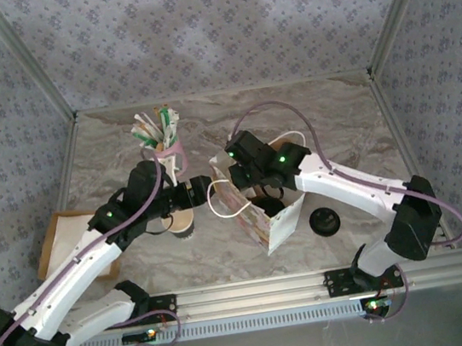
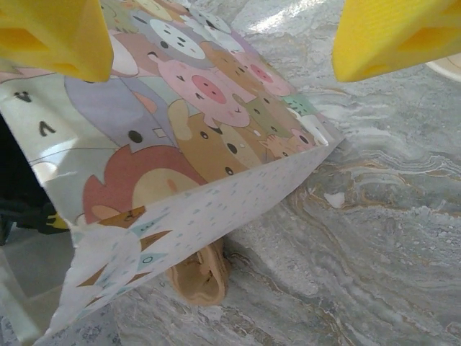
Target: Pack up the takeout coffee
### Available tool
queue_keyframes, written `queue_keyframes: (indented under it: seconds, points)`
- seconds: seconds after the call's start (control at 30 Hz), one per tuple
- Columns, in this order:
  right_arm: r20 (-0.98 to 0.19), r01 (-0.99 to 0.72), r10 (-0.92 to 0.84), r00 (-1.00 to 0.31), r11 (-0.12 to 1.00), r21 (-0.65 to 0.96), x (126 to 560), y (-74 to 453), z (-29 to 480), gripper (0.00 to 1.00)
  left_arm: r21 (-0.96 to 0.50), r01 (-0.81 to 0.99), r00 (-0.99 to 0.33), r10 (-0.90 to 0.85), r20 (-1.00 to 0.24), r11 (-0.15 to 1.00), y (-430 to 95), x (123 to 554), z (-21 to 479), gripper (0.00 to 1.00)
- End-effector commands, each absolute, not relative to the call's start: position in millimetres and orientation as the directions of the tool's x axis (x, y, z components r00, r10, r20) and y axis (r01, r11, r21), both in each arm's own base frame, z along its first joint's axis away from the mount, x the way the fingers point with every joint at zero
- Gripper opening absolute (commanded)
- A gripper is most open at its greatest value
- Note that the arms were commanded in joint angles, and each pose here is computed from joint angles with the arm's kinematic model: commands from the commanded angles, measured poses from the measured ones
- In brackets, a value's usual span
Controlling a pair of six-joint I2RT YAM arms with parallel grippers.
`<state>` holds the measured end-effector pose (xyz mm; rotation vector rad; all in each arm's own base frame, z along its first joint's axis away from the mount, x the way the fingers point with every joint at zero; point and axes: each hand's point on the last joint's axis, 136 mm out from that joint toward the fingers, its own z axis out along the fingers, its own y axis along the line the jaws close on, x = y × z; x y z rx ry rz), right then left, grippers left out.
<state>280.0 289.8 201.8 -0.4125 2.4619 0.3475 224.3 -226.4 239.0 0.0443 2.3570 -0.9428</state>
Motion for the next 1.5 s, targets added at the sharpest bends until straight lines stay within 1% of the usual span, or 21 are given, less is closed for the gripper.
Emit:
queue_keyframes:
  seconds: [0.0,0.3,0.5,0.77,1.07,1.27,1.47]
  points:
    - [-0.614,-0.333,-0.175,-0.769,0.931,0.152,287,294,200,0.00,-0.611,0.260,-0.803,-0.184,-0.567,0.748,-229,229,243,0.79]
    - [-0.543,-0.306,-0.179,-0.820,0.940,0.153,285,299,163,0.00,-0.610,0.254,-0.802,-0.189,-0.567,0.751,-227,228,242,0.79]
    - [-0.532,-0.317,-0.186,-0.826,0.934,0.166,283,303,164,0.00,-0.613,0.253,-0.796,-0.198,-0.571,0.748,-224,226,245,0.79]
    - [-0.533,-0.330,-0.189,-0.825,0.926,0.182,281,304,177,0.20,-0.610,0.254,-0.796,-0.196,-0.573,0.750,-224,227,245,0.79]
    - [-0.549,-0.359,-0.193,-0.813,0.909,0.213,275,305,202,0.36,-0.613,0.247,-0.793,-0.207,-0.573,0.750,-220,224,249,0.79]
    - [-0.569,-0.392,-0.200,-0.797,0.889,0.237,269,304,227,0.50,-0.614,0.239,-0.788,-0.219,-0.576,0.752,-216,222,252,0.79]
    - [-0.581,-0.425,-0.209,-0.786,0.866,0.263,258,299,250,0.58,-0.610,0.229,-0.779,-0.233,-0.582,0.759,-209,220,259,0.79]
